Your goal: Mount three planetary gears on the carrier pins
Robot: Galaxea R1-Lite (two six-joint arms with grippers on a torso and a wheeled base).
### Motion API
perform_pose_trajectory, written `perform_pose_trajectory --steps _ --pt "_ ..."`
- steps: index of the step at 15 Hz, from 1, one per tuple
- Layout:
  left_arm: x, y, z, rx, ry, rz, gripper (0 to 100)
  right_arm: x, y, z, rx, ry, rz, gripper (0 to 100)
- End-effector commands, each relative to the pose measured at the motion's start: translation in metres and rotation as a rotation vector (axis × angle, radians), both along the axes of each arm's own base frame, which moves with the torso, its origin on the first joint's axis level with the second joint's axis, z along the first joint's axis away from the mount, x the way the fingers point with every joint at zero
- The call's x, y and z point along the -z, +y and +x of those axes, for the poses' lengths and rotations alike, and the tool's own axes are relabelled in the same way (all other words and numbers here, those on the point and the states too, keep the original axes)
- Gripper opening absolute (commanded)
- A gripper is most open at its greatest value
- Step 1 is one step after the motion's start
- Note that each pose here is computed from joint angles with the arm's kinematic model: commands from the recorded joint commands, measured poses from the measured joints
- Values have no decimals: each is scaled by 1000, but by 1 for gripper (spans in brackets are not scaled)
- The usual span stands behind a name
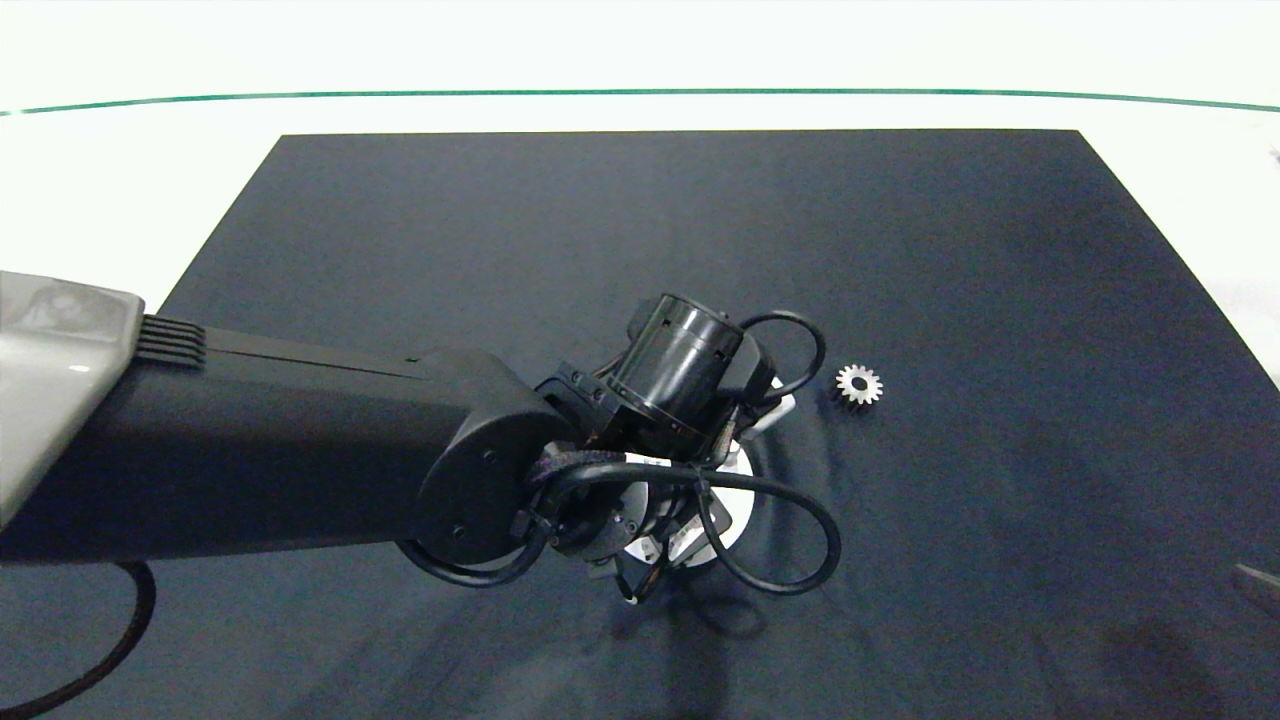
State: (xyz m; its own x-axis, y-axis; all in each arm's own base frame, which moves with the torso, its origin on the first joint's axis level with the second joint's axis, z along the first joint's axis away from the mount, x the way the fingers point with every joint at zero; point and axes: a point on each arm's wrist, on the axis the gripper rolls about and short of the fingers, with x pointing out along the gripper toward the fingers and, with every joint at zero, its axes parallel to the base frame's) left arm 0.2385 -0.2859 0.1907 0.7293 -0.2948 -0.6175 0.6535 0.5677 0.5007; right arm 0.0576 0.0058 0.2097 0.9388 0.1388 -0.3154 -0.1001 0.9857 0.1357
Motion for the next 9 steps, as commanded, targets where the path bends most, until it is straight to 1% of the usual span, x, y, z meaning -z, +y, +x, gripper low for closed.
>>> perform_pose_trajectory --steps 1,5,9 --pt "2 -2 0 2 2 8 56 0 0 0 -1 1 1 100" --pt "8 -4 1 2 11 19 47 0 0 0 -2 2 1 100" --pt "7 -3 2 1 9 16 39 0 0 0 -5 2 4 100"
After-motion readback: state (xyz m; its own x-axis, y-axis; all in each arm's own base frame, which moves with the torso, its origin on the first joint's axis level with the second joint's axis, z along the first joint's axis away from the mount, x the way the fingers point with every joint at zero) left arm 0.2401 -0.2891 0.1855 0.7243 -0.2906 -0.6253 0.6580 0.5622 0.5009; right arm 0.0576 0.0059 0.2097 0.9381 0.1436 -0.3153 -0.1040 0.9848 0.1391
